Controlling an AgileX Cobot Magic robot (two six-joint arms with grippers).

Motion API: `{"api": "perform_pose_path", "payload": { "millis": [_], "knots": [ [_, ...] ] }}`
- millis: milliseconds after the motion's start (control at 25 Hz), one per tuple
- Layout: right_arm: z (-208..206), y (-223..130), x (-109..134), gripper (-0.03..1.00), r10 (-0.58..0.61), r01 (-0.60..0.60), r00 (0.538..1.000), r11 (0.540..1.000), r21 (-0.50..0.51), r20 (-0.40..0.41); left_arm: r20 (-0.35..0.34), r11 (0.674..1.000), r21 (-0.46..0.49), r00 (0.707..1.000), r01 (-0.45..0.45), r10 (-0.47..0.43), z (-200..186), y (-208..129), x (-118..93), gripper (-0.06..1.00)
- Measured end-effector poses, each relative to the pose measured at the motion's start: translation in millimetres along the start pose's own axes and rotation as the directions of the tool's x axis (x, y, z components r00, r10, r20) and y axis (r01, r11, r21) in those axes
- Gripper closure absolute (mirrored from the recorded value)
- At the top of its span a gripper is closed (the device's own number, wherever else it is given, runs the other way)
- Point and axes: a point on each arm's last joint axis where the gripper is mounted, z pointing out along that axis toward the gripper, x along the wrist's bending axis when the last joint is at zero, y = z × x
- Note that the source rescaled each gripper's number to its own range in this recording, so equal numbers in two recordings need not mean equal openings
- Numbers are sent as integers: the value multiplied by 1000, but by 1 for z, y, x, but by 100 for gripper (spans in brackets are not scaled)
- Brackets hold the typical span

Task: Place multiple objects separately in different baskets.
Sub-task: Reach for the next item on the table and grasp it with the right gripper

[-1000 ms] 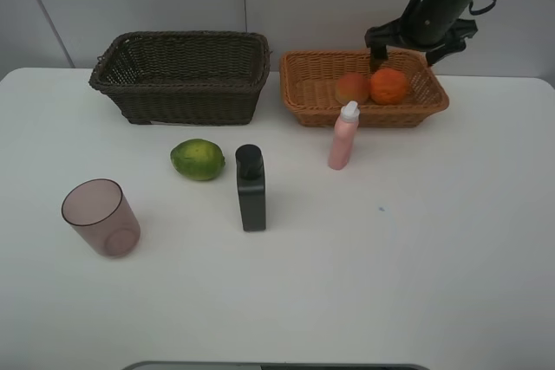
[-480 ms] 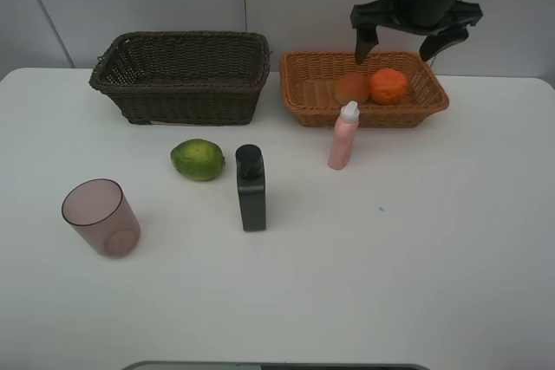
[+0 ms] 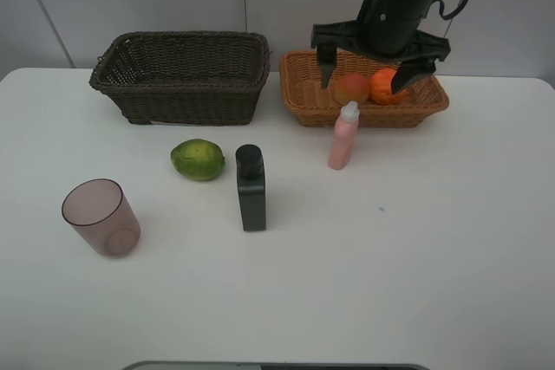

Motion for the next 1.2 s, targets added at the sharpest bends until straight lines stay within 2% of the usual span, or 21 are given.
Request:
{"api": "perform_pose_path", "payload": {
  "millis": [120, 400, 1200],
  "knots": [
    [10, -2, 3, -3, 29, -29, 999, 1000, 10, 38, 0, 1000, 0, 1000, 0, 0, 0, 0, 0, -4],
    [36, -8, 8, -3, 53, -57, 996, 996, 64, 72, 0, 1000, 0, 1000, 0, 0, 0, 0, 0, -4],
    [81, -12, 14, -2, 73, -84, 992, 990, 114, 98, 0, 1000, 0, 1000, 0, 0, 0, 0, 0, -4]
  ]
}}
